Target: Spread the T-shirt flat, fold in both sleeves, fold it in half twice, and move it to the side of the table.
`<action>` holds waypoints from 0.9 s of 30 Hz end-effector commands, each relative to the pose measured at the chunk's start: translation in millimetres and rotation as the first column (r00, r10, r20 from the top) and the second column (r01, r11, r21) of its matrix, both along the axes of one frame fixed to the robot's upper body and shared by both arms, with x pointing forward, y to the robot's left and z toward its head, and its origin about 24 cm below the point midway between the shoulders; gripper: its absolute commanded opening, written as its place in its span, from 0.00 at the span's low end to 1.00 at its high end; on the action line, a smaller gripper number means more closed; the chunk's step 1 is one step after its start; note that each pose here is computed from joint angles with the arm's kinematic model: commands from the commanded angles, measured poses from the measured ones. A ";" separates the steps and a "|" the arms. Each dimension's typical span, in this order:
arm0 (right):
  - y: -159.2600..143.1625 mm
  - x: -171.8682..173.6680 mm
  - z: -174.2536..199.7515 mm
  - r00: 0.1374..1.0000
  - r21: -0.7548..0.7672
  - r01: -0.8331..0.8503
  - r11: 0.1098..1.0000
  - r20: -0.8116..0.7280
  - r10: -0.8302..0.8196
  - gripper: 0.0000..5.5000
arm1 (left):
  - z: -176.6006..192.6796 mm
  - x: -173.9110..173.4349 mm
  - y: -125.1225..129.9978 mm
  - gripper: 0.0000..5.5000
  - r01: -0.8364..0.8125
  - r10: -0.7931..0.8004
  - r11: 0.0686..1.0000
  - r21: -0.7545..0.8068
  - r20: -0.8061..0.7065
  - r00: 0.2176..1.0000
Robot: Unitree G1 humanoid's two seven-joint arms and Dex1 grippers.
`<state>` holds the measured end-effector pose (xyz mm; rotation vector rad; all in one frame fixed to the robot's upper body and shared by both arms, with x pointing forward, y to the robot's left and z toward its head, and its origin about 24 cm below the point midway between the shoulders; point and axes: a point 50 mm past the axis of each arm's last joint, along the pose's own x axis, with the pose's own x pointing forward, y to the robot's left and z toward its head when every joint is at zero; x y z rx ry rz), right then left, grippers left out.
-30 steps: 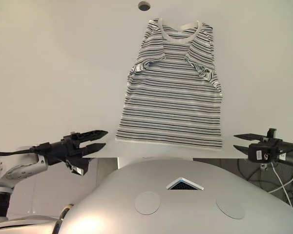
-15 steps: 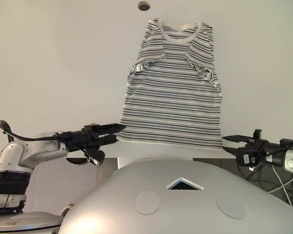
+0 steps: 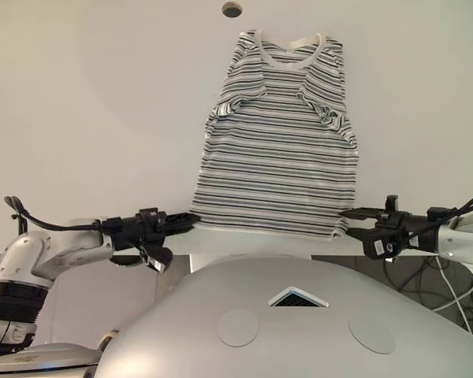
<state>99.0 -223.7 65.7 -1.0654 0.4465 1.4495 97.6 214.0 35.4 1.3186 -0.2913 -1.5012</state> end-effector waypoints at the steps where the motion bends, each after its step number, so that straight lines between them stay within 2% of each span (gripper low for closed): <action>1: -1.4 -0.3 3.6 1.000 -0.007 -0.001 1.000 -0.003 0.001 0.17 | -2.6 -1.0 1.9 0.00 0.009 -0.008 0.999 0.044 -0.028 1.000; 6: -0.6 -1.0 4.6 1.000 0.009 0.008 1.000 0.000 -0.008 0.01 | -8.3 -2.6 4.0 0.00 0.004 -0.002 0.999 0.048 -0.049 0.999; 7: 0.0 -0.6 4.9 1.000 0.015 0.010 1.000 0.003 -0.010 0.00 | -9.6 -3.4 4.6 0.00 0.002 0.000 0.999 0.047 -0.055 0.998; 13: 1.2 2.1 6.2 0.999 0.056 0.044 0.997 0.012 -0.044 0.00 | -9.9 -6.2 9.8 0.00 -0.011 0.014 0.999 0.038 -0.089 0.996; 20: -3.9 1.4 30.2 0.992 0.199 0.123 0.972 -0.012 -0.123 0.00 | 6.7 -7.9 7.1 0.00 -0.060 0.052 0.998 -0.032 -0.195 0.979; 27: -12.5 -0.8 39.6 0.988 0.233 0.154 0.960 -0.008 -0.156 0.00 | 57.0 2.3 15.4 0.00 -0.306 0.205 0.942 -0.136 -0.490 0.847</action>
